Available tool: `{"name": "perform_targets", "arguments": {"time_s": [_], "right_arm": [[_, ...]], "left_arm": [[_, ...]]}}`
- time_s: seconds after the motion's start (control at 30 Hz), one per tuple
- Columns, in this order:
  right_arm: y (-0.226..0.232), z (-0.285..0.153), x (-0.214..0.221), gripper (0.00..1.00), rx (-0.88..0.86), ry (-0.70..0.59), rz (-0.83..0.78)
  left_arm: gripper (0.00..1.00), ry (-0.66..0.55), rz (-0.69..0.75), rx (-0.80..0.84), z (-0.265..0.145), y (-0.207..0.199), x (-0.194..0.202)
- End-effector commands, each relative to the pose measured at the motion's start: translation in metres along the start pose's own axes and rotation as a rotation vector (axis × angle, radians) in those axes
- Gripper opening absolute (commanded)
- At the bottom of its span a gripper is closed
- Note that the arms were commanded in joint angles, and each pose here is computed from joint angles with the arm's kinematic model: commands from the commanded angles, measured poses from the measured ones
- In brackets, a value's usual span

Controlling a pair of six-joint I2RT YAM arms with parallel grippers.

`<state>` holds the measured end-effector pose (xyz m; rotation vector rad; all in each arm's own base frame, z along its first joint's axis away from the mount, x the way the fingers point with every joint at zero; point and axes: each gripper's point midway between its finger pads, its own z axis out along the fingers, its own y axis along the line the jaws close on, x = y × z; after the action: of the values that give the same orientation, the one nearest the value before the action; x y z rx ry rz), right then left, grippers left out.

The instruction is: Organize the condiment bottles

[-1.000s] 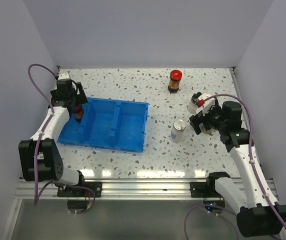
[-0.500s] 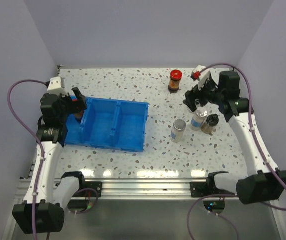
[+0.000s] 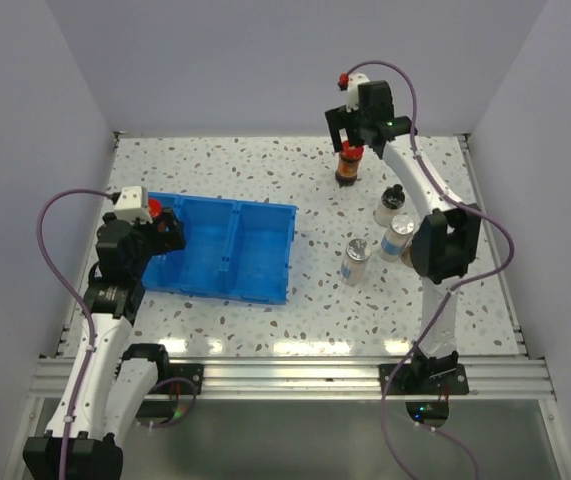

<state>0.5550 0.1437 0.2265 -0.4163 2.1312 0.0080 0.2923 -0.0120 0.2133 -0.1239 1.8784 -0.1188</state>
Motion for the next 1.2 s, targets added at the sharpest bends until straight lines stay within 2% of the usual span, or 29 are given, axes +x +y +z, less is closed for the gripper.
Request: {"name": "perform_targets", "arguments": {"time_s": [0.0, 0.13, 0.5, 0.67, 0.73, 0.77, 0.83, 0.87, 0.93, 1.0, 1.17], "right_arm": [[-0.017, 0.015, -0.001, 0.99, 0.116, 0.04, 0.094], [-0.019, 0.039, 0.0, 0.99, 0.131, 0.04, 0.13], [-0.028, 0.08, 0.046, 0.98, 0.122, 0.133, 0.217], [-0.027, 0.088, 0.054, 0.93, 0.093, 0.149, 0.231], [-0.025, 0.091, 0.055, 0.84, 0.074, 0.151, 0.234], [-0.024, 0.09, 0.055, 0.65, 0.062, 0.149, 0.233], [-0.02, 0.086, 0.048, 0.37, 0.032, 0.137, 0.228], [-0.018, 0.083, 0.045, 0.19, 0.019, 0.134, 0.226], [-0.016, 0.065, 0.025, 0.0, -0.011, 0.093, 0.211], [-0.015, 0.048, 0.016, 0.0, -0.02, 0.064, 0.183], [-0.002, -0.031, -0.054, 0.0, -0.069, -0.169, 0.089]], "left_arm": [[1.0, -0.074, 0.031, -0.02, -0.001, 0.003, -0.02], [1.0, -0.107, 0.03, -0.033, -0.008, 0.005, -0.026], [1.0, -0.12, 0.032, -0.012, -0.011, 0.001, -0.027], [1.0, -0.123, 0.032, -0.014, -0.011, 0.001, -0.028], [1.0, -0.122, 0.03, -0.017, -0.011, 0.001, -0.028], [1.0, -0.123, 0.03, -0.017, -0.011, 0.001, -0.028], [1.0, -0.124, 0.032, -0.021, -0.011, 0.002, -0.029], [1.0, -0.126, 0.031, -0.023, -0.012, 0.002, -0.029], [1.0, -0.124, 0.031, -0.026, -0.012, 0.003, -0.029], [1.0, -0.13, 0.031, -0.03, -0.013, 0.003, -0.03], [1.0, -0.143, 0.027, -0.035, -0.016, 0.004, -0.032]]}}
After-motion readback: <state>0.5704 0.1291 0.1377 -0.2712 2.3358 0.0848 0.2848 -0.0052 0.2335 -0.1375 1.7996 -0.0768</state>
